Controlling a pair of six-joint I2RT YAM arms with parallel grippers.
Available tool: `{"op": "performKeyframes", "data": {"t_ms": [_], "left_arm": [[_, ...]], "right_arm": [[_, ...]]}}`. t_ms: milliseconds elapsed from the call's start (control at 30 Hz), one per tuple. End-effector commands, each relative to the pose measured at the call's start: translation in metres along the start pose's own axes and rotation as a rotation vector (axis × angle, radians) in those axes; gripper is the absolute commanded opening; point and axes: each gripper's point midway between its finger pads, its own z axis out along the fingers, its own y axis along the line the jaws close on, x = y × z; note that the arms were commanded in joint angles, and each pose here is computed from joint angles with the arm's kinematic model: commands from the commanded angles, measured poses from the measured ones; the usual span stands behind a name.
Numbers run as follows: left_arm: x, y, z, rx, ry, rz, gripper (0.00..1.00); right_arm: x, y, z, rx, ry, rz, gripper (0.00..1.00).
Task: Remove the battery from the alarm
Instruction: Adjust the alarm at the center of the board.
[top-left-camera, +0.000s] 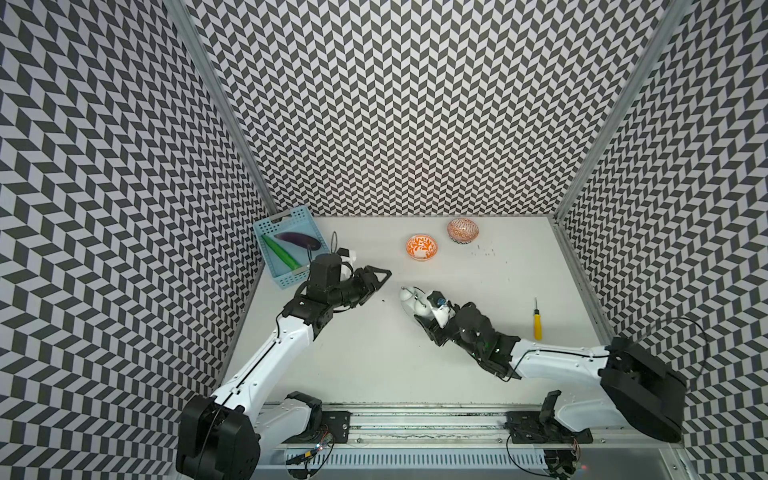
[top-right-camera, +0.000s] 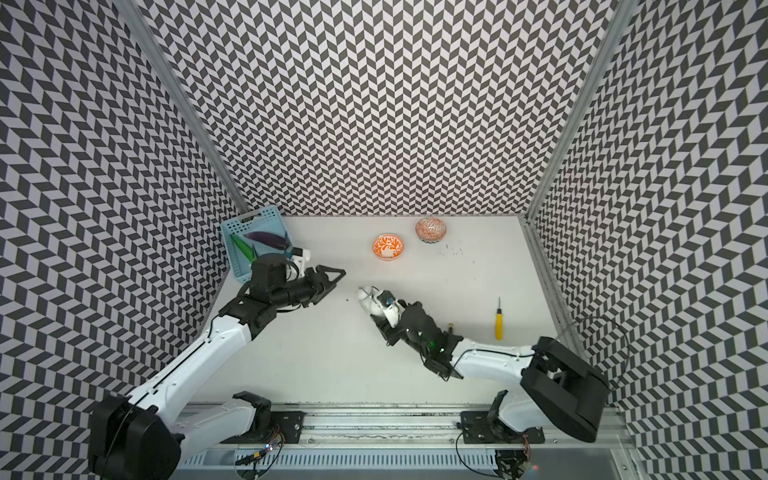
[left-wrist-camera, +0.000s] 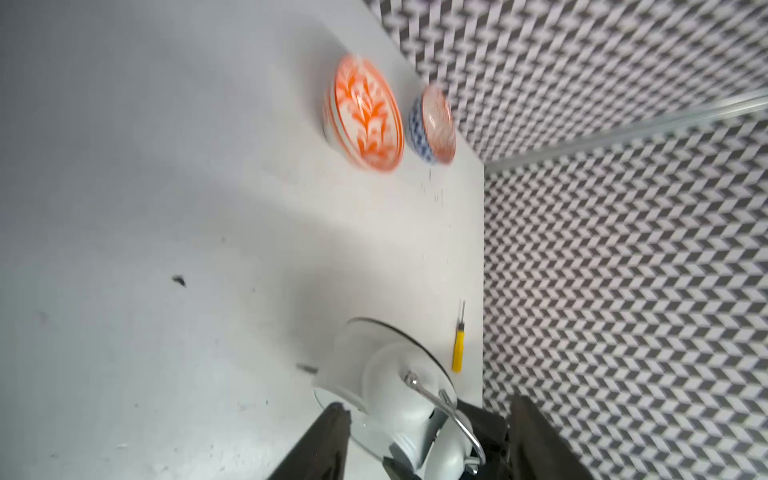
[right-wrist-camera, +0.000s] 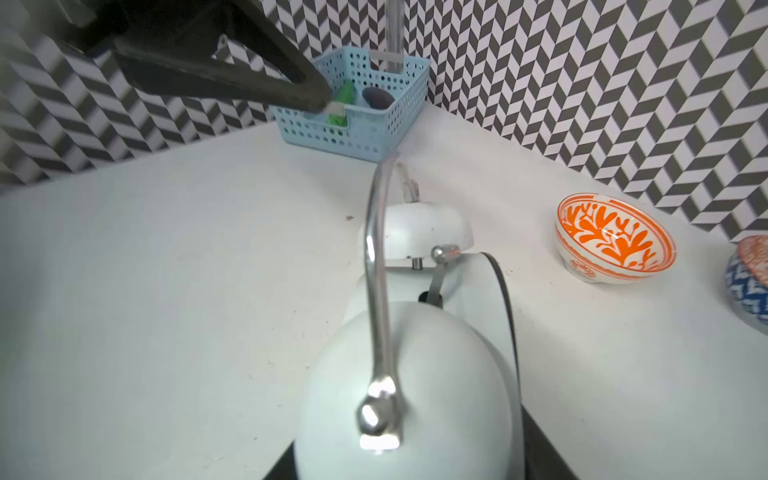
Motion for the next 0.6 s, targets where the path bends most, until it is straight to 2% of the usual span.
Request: {"op": "performKeyframes", "data": {"t_ms": [0, 133, 267, 400, 567], "left_arm": [[-0.018, 0.032, -0.02, -0.249, -0.084, 0.272, 0.71], [-0.019, 0.06, -0.014, -0.35, -0.083, 0.343, 0.74], [-0.015, 0.079, 0.001, -0.397, -0.043, 0.337, 0.74], [-0.013, 0.087, 0.015, -0.37, -0.031, 0.306, 0.75], [-0.016, 0.101, 0.025, -0.363, -0.045, 0.243, 0.8]], "right_arm": [[-0.005, 0.035, -0.015, -0.367, 0.089, 0.235, 0.25], [0.011, 0.028, -0.016, -0.548, 0.247, 0.39, 0.26], [0.031, 0.015, -0.01, -0.616, 0.398, 0.509, 0.31], [0.045, -0.012, 0.002, -0.58, 0.456, 0.61, 0.56], [0.063, -0.057, 0.018, -0.486, 0.503, 0.654, 0.78]]}}
